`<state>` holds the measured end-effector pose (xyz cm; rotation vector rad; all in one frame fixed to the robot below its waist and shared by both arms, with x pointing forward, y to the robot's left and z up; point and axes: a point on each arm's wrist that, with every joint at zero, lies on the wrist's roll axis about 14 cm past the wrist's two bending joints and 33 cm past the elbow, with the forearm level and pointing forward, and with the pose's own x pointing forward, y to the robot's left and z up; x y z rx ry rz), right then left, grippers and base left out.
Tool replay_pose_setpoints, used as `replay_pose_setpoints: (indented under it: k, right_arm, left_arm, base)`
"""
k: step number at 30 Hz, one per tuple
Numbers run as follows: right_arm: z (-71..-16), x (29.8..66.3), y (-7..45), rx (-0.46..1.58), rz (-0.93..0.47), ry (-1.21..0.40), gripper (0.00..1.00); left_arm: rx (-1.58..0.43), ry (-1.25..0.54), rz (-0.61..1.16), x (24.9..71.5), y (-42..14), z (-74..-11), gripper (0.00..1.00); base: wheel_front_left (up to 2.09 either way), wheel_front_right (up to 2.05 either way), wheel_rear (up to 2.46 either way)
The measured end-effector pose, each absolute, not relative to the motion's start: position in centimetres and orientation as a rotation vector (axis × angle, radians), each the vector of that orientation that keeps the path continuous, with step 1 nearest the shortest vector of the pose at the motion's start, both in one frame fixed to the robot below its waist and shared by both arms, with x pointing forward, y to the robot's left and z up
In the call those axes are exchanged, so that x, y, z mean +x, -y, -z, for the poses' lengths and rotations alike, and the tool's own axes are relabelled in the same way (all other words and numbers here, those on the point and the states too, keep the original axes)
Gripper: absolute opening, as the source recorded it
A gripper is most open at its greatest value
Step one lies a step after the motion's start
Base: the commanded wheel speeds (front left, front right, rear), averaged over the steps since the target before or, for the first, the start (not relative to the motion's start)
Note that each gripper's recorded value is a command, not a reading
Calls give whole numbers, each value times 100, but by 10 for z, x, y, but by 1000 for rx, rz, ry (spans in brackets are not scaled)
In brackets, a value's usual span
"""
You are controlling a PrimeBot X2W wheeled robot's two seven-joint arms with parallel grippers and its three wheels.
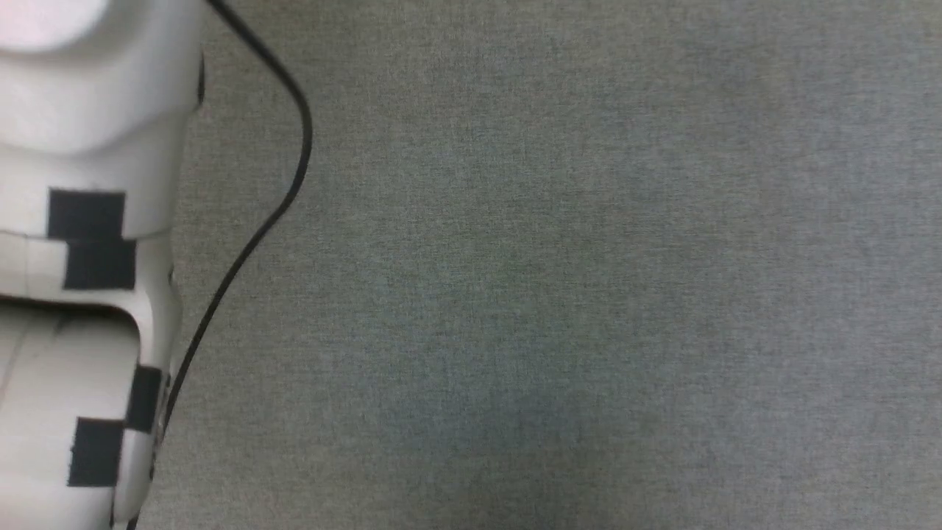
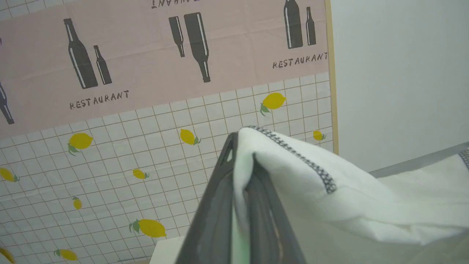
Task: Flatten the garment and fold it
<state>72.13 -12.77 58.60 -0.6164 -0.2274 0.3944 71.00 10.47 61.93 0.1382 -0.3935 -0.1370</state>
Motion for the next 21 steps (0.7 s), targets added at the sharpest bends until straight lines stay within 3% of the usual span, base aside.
replay_pose_setpoints:
  k: [10, 21]
  right_arm:
    - [-580, 663, 154, -523, -455, 234, 0]
    - [-539, 549, 166, -365, -454, 68, 0]
  left_arm:
    - [137, 311, 300, 639, -79, -583, 0]
    - [74, 56, 287, 512, -86, -524, 0]
  base:
    - [0, 0, 0]
    - [0, 0, 0]
